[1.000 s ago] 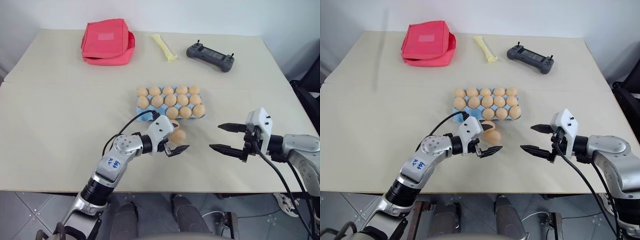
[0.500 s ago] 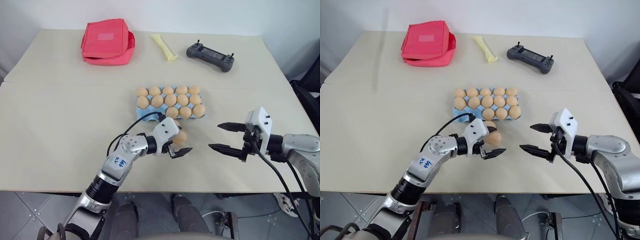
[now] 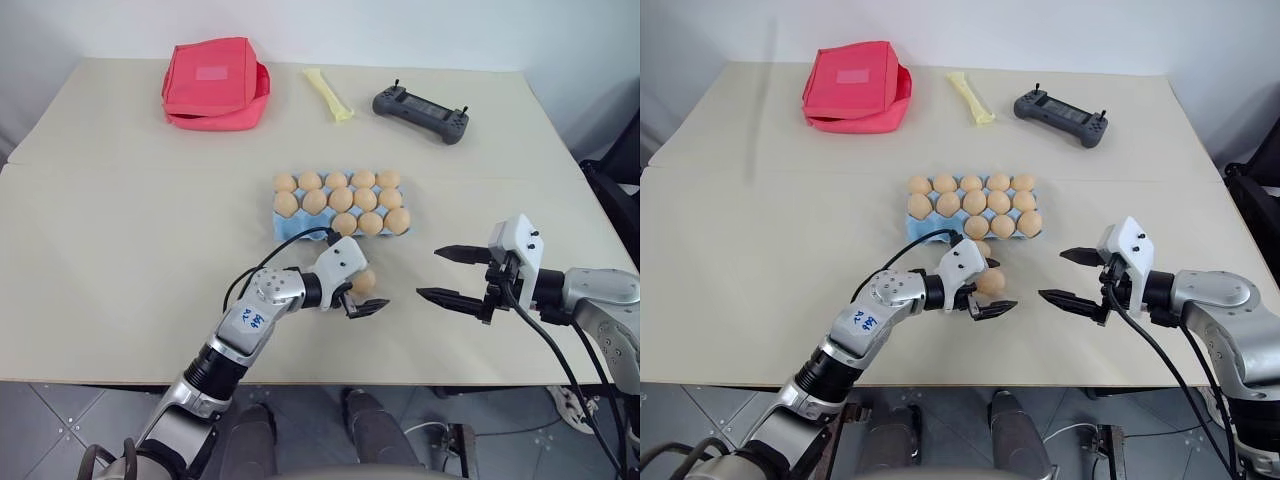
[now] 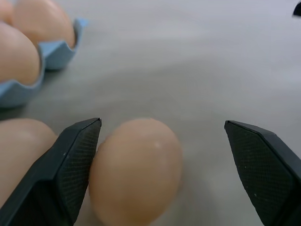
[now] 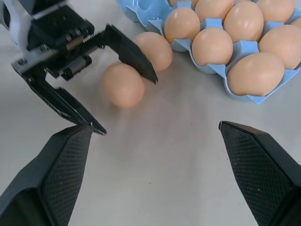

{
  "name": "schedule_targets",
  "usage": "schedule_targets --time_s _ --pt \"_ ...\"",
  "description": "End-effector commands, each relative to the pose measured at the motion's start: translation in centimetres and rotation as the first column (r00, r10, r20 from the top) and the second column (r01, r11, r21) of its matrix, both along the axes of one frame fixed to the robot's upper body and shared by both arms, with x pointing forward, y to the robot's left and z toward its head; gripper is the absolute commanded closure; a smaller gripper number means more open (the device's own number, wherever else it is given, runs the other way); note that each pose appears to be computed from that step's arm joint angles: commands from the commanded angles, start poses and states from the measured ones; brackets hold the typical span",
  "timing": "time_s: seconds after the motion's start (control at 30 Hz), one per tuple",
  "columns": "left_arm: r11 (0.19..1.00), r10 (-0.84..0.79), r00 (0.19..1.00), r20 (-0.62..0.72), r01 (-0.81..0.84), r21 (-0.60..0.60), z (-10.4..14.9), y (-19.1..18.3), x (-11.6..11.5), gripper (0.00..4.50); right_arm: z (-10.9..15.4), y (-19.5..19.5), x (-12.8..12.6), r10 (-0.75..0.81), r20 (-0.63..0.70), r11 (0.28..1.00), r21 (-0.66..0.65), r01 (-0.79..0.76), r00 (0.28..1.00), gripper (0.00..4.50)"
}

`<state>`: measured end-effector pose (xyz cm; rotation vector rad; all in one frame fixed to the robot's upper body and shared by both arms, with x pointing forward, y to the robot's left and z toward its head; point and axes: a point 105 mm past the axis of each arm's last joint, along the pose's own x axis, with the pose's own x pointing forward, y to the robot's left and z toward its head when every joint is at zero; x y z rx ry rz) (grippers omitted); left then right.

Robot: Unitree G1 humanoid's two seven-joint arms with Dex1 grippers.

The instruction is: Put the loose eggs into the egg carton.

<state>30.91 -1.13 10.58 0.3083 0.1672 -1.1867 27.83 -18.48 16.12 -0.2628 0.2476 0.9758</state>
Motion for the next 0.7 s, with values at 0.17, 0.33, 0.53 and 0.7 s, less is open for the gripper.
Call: schedule_targets --time_s 0.17,0.33,0.53,0.7 --pt "0.999 -0.030 0.999 0.043 0.031 -0.014 1.01 -0.99 -0.02 0.01 1.18 0.05 -0.28 0.004 0.045 1.000 -0.008 -0.003 0.999 0.00" --pt "1.000 -0.029 0.999 0.027 0.029 -0.008 0.72 -1.09 -0.12 0.60 1.19 0.10 -0.28 0.003 0.044 1.000 -0.008 -0.003 0.999 0.00" --pt "1.000 -0.026 0.999 0.027 0.027 -0.013 0.72 -1.00 -0.40 2.48 1.19 0.09 -0.35 0.003 0.044 1.000 -0.010 -0.002 0.999 0.00" --pt "0.999 -0.027 0.998 0.055 0.029 -0.038 1.41 -0.94 -0.67 2.84 1.13 -0.08 -0.37 0.002 0.043 1.000 -0.013 -0.002 0.999 0.00"
